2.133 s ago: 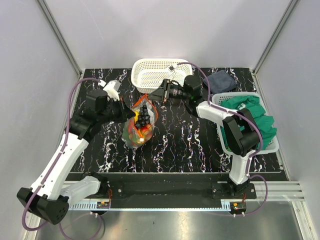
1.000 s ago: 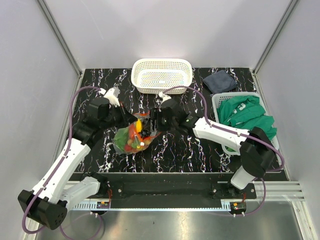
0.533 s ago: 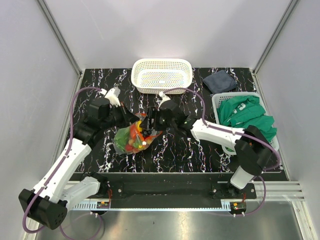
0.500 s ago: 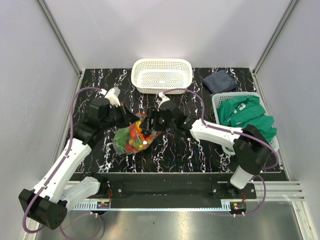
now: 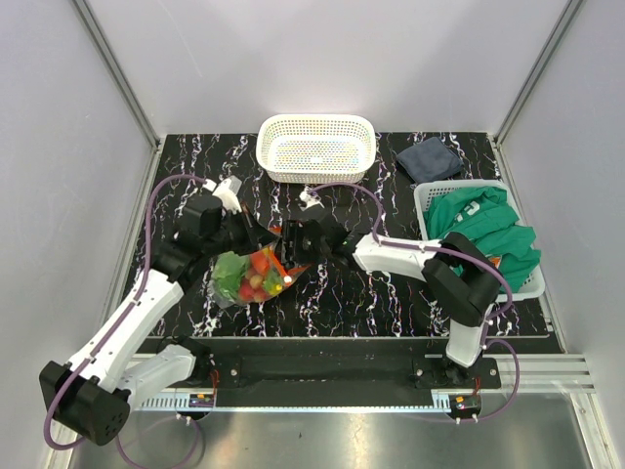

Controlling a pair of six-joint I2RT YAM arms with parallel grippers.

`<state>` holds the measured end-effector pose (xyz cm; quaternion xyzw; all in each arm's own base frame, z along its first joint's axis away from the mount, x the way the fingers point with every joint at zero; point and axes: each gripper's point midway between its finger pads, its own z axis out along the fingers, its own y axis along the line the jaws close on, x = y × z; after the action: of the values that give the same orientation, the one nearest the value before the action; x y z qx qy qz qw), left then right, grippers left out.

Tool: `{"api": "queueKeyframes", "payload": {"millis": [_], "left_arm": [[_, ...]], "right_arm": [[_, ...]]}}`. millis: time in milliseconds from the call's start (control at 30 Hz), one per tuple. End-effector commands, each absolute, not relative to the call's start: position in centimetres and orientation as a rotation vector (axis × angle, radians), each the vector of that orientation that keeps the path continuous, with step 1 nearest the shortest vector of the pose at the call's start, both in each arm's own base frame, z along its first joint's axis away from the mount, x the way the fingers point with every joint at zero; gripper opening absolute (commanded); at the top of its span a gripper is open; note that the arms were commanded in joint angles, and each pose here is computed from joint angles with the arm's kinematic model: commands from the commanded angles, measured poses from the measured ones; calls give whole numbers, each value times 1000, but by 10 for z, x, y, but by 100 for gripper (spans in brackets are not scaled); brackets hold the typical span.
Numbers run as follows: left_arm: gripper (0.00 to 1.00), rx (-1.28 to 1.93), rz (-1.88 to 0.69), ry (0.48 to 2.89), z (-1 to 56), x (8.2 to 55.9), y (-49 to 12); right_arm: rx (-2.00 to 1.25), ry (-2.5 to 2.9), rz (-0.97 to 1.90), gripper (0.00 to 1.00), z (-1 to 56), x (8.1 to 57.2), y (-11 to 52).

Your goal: Open the zip-top bag and remove the fake food

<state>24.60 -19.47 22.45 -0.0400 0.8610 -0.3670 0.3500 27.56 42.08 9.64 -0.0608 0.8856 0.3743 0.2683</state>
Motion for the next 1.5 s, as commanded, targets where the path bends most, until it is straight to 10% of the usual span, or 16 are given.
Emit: {"api": "queueKeyframes", "payload": {"millis": [0, 433, 1467], "left_arm": [[0, -61, -1016, 2079, 258, 250, -201], [0, -112, -823, 2121, 230, 247, -172], [0, -295, -541, 2074, 231, 249, -119]], "right_arm": [[-224, 2311, 1026, 52, 114, 281, 438], [-274, 2160, 1109, 4, 176, 272, 430], [-366, 1906, 1117, 2, 302, 232, 365]]}}
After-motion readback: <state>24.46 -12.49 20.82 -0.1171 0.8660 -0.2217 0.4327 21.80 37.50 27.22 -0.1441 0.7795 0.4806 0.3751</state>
